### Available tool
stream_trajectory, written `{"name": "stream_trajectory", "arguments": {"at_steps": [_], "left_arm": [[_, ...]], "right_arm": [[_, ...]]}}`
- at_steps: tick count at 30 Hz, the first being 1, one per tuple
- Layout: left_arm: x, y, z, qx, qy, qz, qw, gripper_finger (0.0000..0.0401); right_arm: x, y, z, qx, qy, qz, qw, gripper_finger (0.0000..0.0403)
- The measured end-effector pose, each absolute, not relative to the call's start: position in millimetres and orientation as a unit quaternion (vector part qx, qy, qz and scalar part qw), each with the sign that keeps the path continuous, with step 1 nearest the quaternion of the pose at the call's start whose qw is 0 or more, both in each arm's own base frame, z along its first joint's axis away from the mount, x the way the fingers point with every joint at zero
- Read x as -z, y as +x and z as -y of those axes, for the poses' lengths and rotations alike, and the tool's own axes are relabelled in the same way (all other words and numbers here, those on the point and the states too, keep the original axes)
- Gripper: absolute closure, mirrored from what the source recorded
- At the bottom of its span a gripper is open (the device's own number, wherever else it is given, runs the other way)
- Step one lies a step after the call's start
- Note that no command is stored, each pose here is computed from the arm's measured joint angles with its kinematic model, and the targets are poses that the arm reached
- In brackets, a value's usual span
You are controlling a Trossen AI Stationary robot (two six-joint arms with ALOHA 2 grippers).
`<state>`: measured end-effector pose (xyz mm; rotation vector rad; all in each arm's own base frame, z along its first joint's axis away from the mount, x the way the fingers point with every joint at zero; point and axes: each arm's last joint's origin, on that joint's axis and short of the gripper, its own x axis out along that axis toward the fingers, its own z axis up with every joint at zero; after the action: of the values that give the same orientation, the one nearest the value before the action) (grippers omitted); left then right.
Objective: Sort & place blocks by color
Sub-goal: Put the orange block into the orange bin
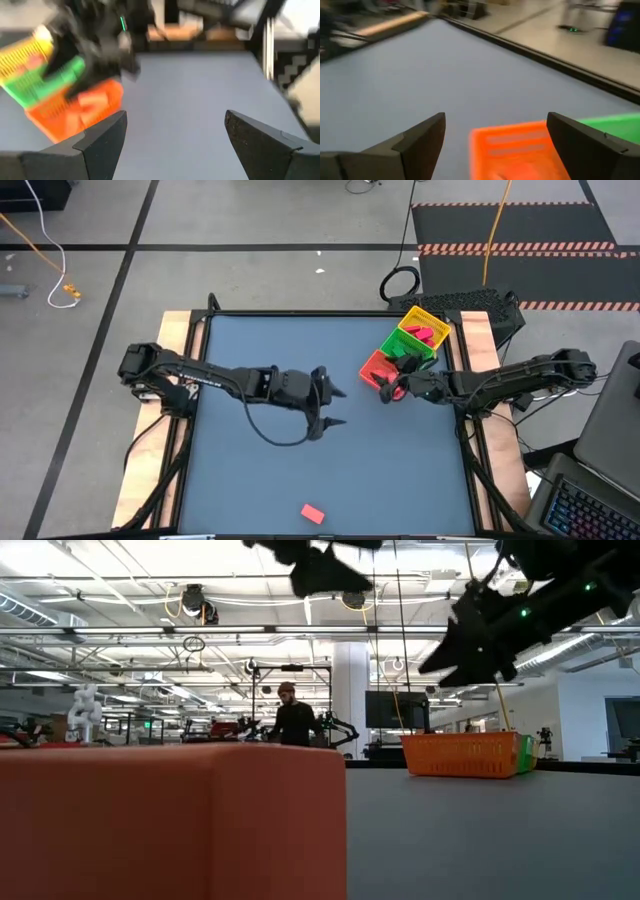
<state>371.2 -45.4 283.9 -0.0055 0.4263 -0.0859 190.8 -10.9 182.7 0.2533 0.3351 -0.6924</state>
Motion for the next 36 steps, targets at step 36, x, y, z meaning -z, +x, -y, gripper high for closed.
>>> {"name": "stream_trajectory", "arguments": {"at_steps": [36], "left_arm": [[-185.6, 323.3, 245.0, 0.180, 0.030, -0.345, 0.921, 0.0064]], "right_arm": [[-204.0, 216.4, -95.4, -0.039, 0.237, 0.033, 0.970, 0.0064]]}}
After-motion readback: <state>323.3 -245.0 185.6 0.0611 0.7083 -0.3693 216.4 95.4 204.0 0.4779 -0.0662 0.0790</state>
